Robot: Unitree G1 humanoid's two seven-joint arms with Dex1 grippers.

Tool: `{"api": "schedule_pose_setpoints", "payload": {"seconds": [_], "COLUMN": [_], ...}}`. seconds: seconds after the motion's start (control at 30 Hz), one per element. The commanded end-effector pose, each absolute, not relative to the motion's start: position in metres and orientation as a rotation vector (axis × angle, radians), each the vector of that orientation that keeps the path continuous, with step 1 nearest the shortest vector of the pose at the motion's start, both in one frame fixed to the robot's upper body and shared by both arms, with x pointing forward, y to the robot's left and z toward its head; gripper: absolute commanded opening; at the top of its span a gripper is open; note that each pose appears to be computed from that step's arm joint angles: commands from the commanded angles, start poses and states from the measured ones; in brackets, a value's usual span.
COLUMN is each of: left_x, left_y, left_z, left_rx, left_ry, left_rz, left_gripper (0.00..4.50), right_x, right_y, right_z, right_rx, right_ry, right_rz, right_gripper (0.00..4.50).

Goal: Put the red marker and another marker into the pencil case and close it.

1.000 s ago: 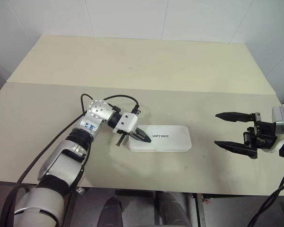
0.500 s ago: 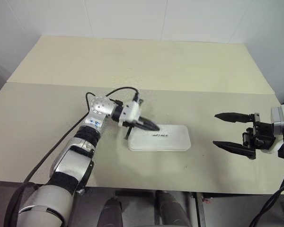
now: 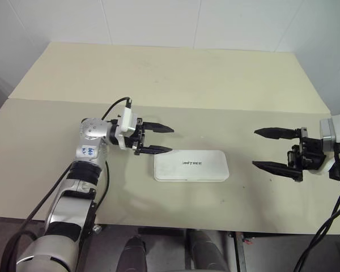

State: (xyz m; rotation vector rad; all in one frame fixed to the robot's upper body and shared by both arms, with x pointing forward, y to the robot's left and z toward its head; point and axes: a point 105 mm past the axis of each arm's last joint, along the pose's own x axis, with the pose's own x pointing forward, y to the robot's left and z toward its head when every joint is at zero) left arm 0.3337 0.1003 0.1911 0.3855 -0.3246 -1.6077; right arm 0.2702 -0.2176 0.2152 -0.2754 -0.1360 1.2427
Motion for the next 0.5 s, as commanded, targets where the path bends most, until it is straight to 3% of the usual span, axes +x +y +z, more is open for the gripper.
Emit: {"api": "schedule_pose_setpoints", "payload": {"seconds": [0.03, 0.1, 0.23, 0.37, 0.5], "left_x": [0.329, 0.329, 0.333, 0.351, 0.351], "left_y": [0.123, 0.127, 0.143, 0.147, 0.137], "left_z": [0.199, 0.201, 0.199, 0.208, 0.192], "left_rx": [0.401, 0.401, 0.418, 0.515, 0.537], "left_ry": [-0.320, -0.308, -0.272, -0.350, -0.296], "left_rz": [-1.564, -1.555, -1.496, -1.366, -1.425], "left_gripper": [3.89, 4.45, 4.45, 4.45, 4.45], "right_x": [0.270, 0.269, 0.263, 0.260, 0.263], "right_y": [-0.219, -0.220, -0.215, -0.215, -0.211], "right_z": [0.223, 0.224, 0.219, 0.216, 0.218], "right_rx": [-0.318, -0.320, -0.291, -0.288, -0.286], "right_ry": [-0.144, -0.145, -0.142, -0.127, -0.139], "right_rz": [1.252, 1.251, 1.253, 1.238, 1.241], "right_gripper": [4.50, 4.50, 4.50, 4.50, 4.50]}}
